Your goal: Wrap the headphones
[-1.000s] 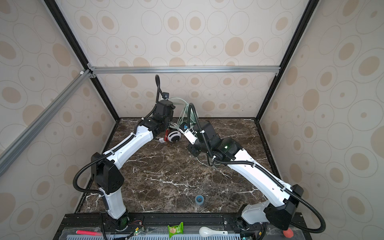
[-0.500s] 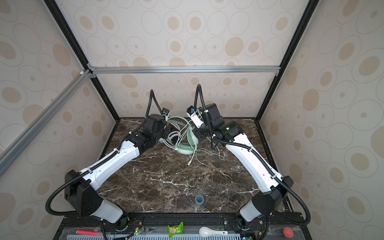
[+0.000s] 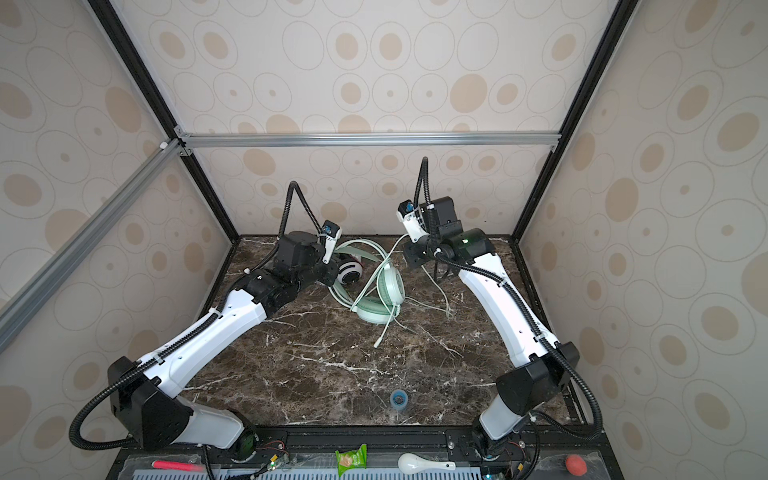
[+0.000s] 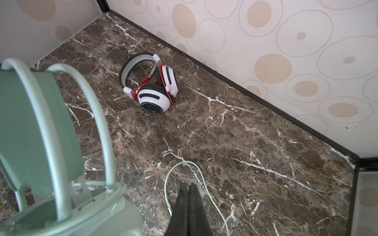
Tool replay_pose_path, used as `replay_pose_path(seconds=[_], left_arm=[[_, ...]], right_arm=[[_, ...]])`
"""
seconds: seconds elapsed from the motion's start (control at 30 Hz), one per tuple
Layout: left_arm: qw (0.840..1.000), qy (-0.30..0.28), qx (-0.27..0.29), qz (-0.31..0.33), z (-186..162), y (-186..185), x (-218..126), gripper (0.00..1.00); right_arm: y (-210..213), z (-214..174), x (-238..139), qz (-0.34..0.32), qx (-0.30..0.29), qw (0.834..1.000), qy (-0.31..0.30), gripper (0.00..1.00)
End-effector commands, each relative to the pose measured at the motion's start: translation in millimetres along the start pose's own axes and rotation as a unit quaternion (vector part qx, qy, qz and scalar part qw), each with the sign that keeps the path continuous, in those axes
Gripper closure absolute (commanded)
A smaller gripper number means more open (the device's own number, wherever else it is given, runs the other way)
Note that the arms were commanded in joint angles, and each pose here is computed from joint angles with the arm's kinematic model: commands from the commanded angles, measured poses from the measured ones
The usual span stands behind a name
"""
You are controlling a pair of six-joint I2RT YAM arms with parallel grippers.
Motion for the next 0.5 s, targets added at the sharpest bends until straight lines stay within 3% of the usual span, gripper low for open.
replay_pose_path(seconds=[0.0,0.17,0.47], left_arm=[[0.998,-0.045,-0.025,-0.043,23.7,-2.8,-28.1,1.0],[0.994,-0.065,-0.051,-0.066,33.0,-4.4,-36.4,1.0],[0.983,-0.113,-0.08,-0.118,68.7,-7.6,-57.2,1.0]], right_arm=[[-13.5,-6.4,6.9,0.005,0.05,0.999,-0.01,0.96],[-24.3,-17.8,12.2,0.009,0.084,0.996,-0.018,0.92],[-15.2,-28.2,15.6,0.055,0.076,0.993,-0.075,0.84]])
Point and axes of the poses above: each gripper's point midway between its finger pads, its own x axis out along the fingers, its own y axis along the line the jaws close on, z = x × y, the point moved 10 cm from there along -x, back along the fingers, and after that the axes turned 3 degrees about -x, right-handed, at the moved point
